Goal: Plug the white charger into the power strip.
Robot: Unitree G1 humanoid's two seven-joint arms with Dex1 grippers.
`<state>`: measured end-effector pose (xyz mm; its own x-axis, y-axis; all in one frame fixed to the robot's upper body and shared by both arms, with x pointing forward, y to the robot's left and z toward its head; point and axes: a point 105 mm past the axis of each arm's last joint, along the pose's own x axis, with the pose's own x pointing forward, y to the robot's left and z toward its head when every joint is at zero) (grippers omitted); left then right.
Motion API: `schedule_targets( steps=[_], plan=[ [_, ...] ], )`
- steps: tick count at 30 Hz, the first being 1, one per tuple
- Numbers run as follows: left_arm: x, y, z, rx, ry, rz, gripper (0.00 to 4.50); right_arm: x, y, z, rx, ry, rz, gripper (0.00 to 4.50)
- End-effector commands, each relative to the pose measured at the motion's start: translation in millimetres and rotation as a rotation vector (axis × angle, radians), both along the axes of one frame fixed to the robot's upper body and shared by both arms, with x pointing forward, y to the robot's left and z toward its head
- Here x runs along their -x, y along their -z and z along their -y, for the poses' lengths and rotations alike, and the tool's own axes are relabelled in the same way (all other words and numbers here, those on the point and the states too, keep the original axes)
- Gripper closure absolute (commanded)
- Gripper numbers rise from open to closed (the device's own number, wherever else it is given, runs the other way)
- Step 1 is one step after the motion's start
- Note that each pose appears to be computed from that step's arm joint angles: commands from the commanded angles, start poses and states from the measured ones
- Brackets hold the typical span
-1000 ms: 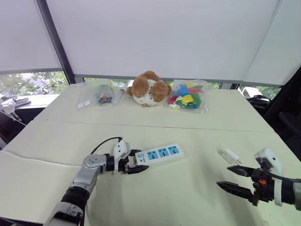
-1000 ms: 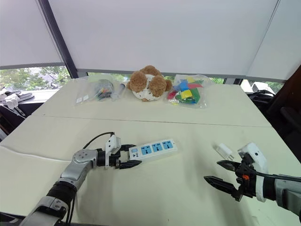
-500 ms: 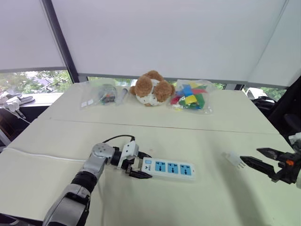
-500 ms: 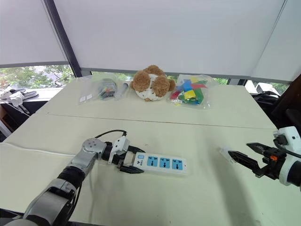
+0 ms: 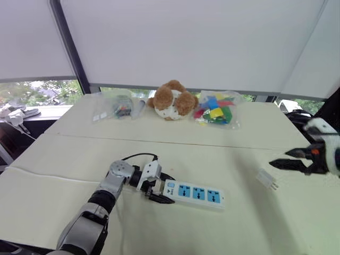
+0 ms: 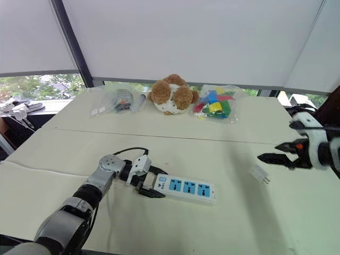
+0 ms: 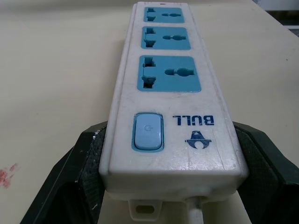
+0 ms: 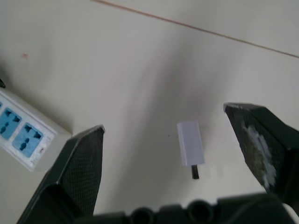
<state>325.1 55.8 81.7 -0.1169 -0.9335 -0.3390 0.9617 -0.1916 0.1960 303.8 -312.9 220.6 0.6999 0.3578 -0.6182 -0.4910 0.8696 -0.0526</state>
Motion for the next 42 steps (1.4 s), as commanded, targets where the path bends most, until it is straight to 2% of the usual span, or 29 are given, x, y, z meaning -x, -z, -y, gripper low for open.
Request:
schedule_targets(
  steps=[1,7,13,21,39,42],
  plan=[
    [15.3,22.2,10.9,-0.061,0.057,-0.042,1.46,-11.5,8.7,10.4,0.037,0.004,-0.087,0.00],
    [16.0,23.8,16.0,-0.025,0.013,-0.040,1.46,-35.7,28.7,22.6,0.148,-0.030,-0.219,0.00],
    [18.1,25.4,16.8,-0.010,-0.013,-0.042,1.46,-42.9,40.6,23.0,0.209,-0.090,-0.311,0.00],
    [21.9,29.0,16.2,-0.004,-0.034,-0.047,1.46,-43.9,56.7,19.4,0.194,-0.092,-0.398,0.00],
    [23.8,31.5,21.9,0.016,-0.060,-0.053,1.46,-53.6,79.1,0.4,0.178,-0.095,-0.441,0.00],
    [23.4,31.3,22.5,0.021,-0.066,-0.051,1.46,-53.8,81.6,0.9,0.179,-0.082,-0.443,0.92]
  ],
)
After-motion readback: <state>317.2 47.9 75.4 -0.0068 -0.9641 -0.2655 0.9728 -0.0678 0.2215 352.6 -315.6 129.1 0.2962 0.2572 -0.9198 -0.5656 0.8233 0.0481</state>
